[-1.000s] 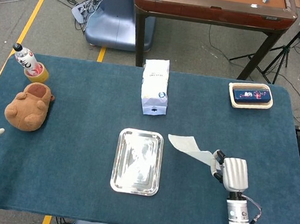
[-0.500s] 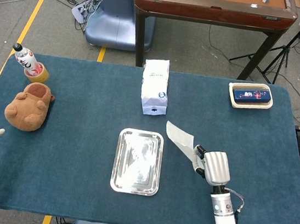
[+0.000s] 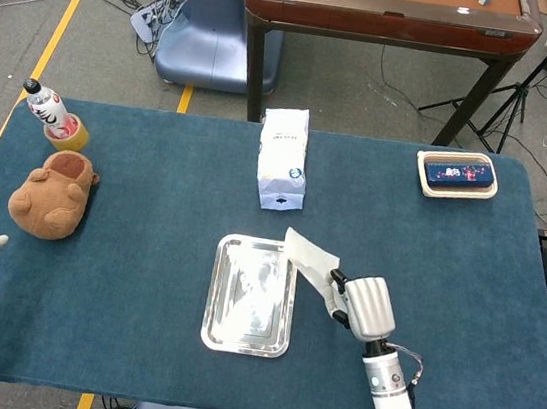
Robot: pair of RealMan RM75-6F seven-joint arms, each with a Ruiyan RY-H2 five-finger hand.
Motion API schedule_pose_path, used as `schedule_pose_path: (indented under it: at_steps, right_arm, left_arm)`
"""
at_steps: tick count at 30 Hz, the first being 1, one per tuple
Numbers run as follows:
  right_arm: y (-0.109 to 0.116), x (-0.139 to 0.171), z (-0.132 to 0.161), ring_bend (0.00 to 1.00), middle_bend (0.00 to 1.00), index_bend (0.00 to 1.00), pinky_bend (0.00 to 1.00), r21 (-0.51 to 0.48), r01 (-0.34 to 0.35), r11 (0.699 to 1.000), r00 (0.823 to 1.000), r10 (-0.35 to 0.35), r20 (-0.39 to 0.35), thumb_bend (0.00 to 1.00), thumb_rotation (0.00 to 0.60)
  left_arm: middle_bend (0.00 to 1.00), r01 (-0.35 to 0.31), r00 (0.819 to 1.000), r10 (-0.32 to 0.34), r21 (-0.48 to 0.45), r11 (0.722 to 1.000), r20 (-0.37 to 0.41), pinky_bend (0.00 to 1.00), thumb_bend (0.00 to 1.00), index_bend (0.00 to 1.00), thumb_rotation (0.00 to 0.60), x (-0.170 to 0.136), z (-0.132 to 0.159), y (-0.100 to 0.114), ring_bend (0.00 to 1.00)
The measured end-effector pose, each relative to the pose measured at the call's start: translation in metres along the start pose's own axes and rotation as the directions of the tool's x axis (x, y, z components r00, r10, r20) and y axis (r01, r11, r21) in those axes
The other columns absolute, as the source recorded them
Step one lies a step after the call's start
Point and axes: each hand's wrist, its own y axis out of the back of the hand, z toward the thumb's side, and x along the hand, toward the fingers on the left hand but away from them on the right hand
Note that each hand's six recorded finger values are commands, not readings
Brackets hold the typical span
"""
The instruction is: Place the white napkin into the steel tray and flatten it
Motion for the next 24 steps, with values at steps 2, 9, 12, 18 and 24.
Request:
schedule_pose_path:
  at_steps: [2, 9, 12, 18, 24]
  right_arm:
    - [-0.001, 0.0, 0.006, 1.0, 1.0, 0.61, 1.0, -0.005, -0.004, 1.0, 1.0, 0.004, -0.015, 0.54, 0.6]
    - [-0.004, 0.0, 0.024, 1.0, 1.0, 0.61, 1.0, -0.015, -0.016, 1.0, 0.998, 0.015, -0.065, 0.54, 0.6]
    - [-0.005, -0.001, 0.032, 1.0, 1.0, 0.61, 1.0, -0.02, -0.017, 1.0, 0.996, 0.016, -0.083, 0.54, 0.6]
    - [-0.005, -0.002, 0.048, 1.0, 1.0, 0.61, 1.0, -0.019, -0.019, 1.0, 0.992, 0.016, -0.128, 0.54, 0.6]
    - [-0.009, -0.002, 0.058, 1.0, 1.0, 0.62, 1.0, -0.02, -0.042, 0.999, 0.987, 0.038, -0.158, 0.54, 0.6]
  left_arm:
    - [0.14, 0.0, 1.0, 0.0, 0.0, 1.0, -0.001, 0.34, 0.0, 0.15, 0.6, 0.0, 0.0, 0.0, 0.11]
    - [0.14, 0.001, 1.0, -0.001, 0.001, 1.0, -0.001, 0.34, 0.0, 0.15, 0.6, 0.0, 0.0, 0.0, 0.11]
    - [0.14, 0.001, 1.0, -0.001, 0.0, 1.0, -0.001, 0.34, 0.0, 0.15, 0.6, 0.0, 0.0, 0.0, 0.11]
    - [0.14, -0.002, 1.0, 0.002, -0.003, 1.0, 0.0, 0.34, 0.0, 0.15, 0.6, -0.001, 0.0, 0.001, 0.11]
    - [0.14, -0.003, 1.0, 0.003, -0.003, 1.0, 0.001, 0.34, 0.0, 0.15, 0.6, -0.001, 0.0, 0.002, 0.11]
